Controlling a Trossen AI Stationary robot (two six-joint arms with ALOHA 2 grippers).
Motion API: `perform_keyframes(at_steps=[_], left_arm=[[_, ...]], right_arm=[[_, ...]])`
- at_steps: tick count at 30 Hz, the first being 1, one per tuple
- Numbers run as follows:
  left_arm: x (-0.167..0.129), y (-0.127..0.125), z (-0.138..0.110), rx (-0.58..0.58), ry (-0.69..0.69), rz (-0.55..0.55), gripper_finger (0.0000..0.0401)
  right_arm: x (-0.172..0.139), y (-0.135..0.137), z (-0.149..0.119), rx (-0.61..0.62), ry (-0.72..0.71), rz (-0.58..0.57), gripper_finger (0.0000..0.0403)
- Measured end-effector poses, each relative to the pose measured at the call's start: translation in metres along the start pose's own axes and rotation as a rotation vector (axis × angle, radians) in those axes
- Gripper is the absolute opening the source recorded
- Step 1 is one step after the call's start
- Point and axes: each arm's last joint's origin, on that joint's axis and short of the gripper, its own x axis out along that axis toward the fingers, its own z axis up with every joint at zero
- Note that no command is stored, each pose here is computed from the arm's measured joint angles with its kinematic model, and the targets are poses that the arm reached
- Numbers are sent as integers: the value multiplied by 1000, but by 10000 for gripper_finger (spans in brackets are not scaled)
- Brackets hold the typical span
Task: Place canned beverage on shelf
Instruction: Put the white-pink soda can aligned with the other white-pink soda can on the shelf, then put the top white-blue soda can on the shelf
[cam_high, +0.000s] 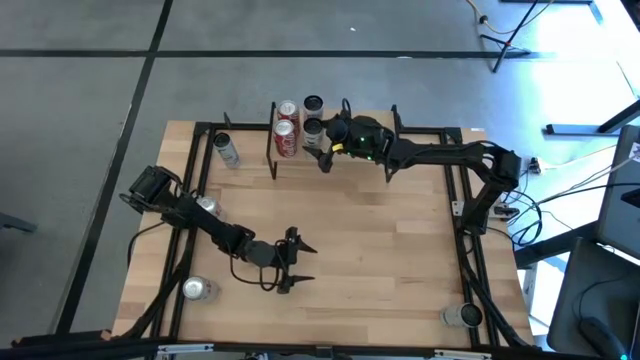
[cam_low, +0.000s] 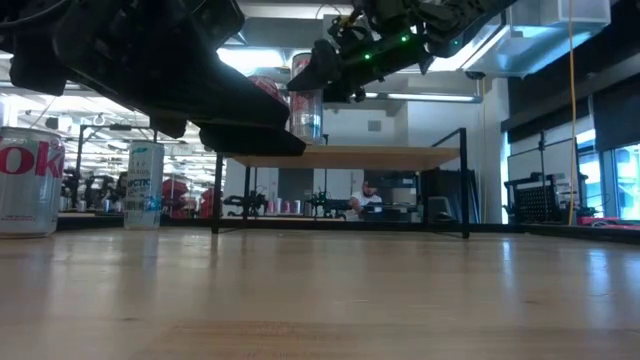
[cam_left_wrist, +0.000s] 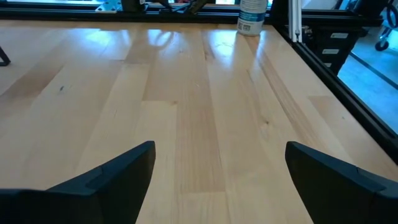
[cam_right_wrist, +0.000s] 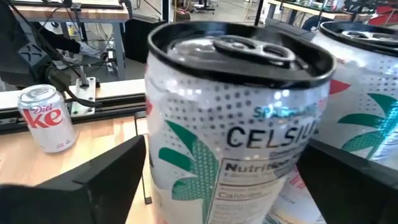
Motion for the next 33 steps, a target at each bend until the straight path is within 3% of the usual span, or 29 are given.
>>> perform_keyframes(at_steps=[10, 16, 20, 23, 27, 33], left_arm=[[0, 0, 0, 0, 1, 0, 354], [0, 0, 0, -3, -4, 0, 354], [0, 0, 2, -17, -20, -4, 354], [0, 0, 2, -34, -20, -4, 354], [2, -1, 3, -34, 0, 1, 354], [14, -9, 19, 16, 145, 34, 354]], right_arm=[[-23, -3, 27, 3, -69, -4, 386], [-60, -7, 54, 4, -82, 1, 385], [-92, 1, 64, -1, -8, 80, 385], [-117, 21, 64, 9, 98, 165, 385], [-144, 68, 51, -44, 217, 308, 385], [-173, 130, 7, -132, 282, 265, 386]])
